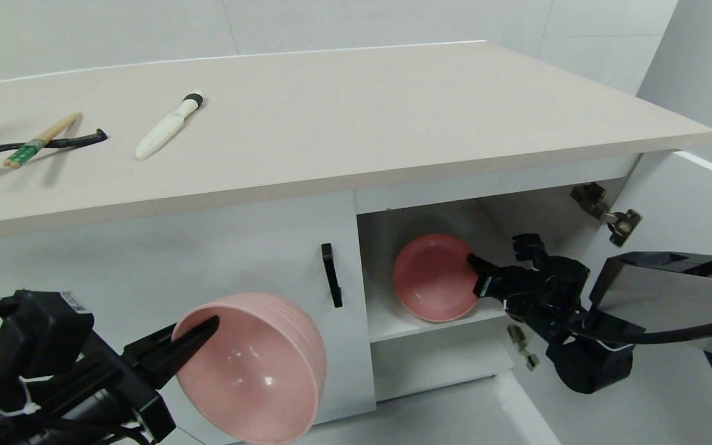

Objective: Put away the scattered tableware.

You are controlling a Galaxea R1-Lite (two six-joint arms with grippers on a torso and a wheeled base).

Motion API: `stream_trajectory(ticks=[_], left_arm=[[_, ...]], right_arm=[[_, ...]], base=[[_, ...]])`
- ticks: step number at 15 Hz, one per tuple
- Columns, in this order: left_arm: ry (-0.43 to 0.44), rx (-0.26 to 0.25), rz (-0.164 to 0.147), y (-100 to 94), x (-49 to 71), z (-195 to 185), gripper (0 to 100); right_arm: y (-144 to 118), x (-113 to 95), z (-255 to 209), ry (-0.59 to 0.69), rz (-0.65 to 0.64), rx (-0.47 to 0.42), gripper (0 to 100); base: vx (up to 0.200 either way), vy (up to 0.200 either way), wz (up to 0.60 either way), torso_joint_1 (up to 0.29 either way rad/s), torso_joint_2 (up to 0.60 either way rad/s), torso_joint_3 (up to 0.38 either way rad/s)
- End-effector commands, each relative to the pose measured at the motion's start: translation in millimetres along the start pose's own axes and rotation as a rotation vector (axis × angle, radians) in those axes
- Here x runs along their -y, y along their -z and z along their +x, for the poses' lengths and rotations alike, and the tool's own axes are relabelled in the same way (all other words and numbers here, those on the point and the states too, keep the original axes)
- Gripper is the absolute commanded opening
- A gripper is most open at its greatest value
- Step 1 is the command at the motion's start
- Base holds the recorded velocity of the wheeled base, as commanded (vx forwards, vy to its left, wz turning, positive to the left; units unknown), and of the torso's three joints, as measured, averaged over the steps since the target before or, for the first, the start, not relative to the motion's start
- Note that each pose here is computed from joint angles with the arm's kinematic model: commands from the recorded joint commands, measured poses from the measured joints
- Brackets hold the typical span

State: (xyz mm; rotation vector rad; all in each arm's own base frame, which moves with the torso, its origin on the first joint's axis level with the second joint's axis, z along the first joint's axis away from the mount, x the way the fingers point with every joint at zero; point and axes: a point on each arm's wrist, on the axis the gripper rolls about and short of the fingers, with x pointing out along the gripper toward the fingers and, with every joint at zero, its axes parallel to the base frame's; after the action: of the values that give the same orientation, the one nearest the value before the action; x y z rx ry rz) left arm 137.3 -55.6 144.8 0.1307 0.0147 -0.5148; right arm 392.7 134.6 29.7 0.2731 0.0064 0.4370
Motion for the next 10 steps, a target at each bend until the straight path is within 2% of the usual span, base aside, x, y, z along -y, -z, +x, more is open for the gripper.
stream_trajectory(ticks=[1,4,5,10], left_arm=[[0.000,0.000,0.000,0.0,0.0,0,0],[0.003,-0.003,0.005,0.5,0.5,0,0],[0.003,-0.001,0.014,0.3,0.5,0,0],[0.003,-0.003,0.015,0.5,0.5,0,0]], right_arm=[[5,-1,10,-0.011,0.009,0.017,0],[7,2,26,0.007,0.006,0.076,0],[12,4,29,0.014,0.010,0.075,0],[20,5,30,0.031,0.010,0.066,0]], base=[[0.000,0.000,0.00,0.000,0.00,0.000],[0.000,0.000,0.00,0.000,0.00,0.000],[0.000,0.000,0.00,0.000,0.00,0.000],[0.000,0.000,0.00,0.000,0.00,0.000]])
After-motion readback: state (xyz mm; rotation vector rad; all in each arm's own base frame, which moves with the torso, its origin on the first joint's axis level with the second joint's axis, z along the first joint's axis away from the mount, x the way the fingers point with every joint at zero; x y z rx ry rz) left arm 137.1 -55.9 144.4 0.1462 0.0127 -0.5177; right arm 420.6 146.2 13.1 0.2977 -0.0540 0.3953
